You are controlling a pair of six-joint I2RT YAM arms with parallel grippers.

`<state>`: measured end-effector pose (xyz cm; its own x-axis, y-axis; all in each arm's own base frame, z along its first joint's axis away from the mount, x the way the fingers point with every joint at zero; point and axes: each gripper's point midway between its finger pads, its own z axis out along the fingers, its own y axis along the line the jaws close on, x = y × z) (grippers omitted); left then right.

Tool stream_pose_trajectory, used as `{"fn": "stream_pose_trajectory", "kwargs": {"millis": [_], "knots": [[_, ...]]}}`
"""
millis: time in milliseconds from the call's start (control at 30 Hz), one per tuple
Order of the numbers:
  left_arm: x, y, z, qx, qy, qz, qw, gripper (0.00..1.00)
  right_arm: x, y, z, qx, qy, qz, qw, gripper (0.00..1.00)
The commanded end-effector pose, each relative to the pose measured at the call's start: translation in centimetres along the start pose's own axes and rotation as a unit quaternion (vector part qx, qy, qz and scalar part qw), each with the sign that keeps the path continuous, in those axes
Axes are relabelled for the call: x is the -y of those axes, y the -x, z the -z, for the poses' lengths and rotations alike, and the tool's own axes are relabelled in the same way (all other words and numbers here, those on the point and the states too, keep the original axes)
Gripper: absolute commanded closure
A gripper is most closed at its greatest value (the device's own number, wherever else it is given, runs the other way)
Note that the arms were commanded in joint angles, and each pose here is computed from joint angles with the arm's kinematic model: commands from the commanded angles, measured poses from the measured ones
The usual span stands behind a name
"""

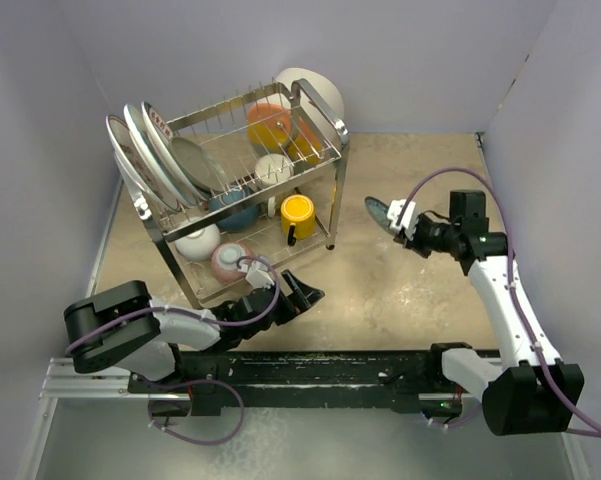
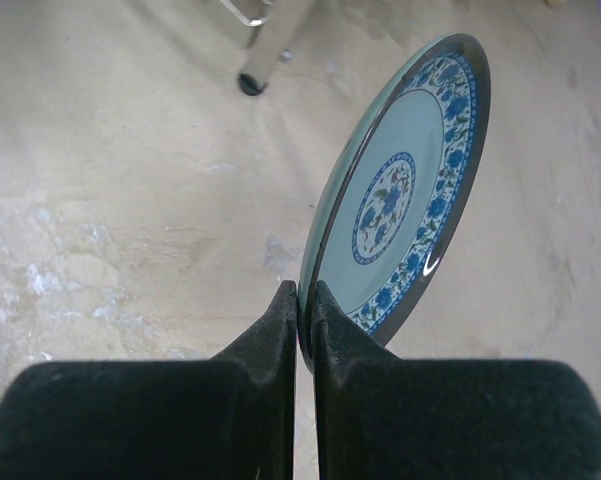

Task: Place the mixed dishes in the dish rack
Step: Insert the plate into the dish rack.

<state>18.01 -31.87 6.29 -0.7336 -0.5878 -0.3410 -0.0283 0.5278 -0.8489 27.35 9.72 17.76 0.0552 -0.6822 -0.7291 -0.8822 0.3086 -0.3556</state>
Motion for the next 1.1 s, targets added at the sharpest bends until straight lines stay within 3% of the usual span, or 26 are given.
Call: {"fn": "stream_pose_trajectory", "kwargs": {"millis": [0, 267, 600, 867, 1067], "knots": [[3.6, 0.3, -0.2, 0.005, -0.069, -0.039, 0.997, 0.01, 4.6, 2.8, 2.5, 0.025, -0.085, -0.086, 0.992, 1.0], [4.0, 0.0, -0.4, -0.007, -0.061, -0.084, 0.995, 0.01, 9.8, 8.6, 8.3, 0.073, -0.204, -0.127, 0.968, 1.0], [4.6, -0.6, -0.7, -0.023, -0.066, -0.105, 0.992, 0.01, 13.9, 19.2, 14.5, 0.199, -0.236, -0.158, 0.938, 1.0], [4.9, -0.7, -0.8, -0.025, -0.069, -0.11, 0.991, 0.01, 14.0, 27.7, 16.5, 0.312, -0.152, -0.176, 0.921, 1.0], [5.2, -0.7, -1.0, -0.025, -0.069, -0.111, 0.991, 0.01, 12.3, 33.3, 14.4, 0.356, -0.074, -0.187, 0.912, 1.0]]}}
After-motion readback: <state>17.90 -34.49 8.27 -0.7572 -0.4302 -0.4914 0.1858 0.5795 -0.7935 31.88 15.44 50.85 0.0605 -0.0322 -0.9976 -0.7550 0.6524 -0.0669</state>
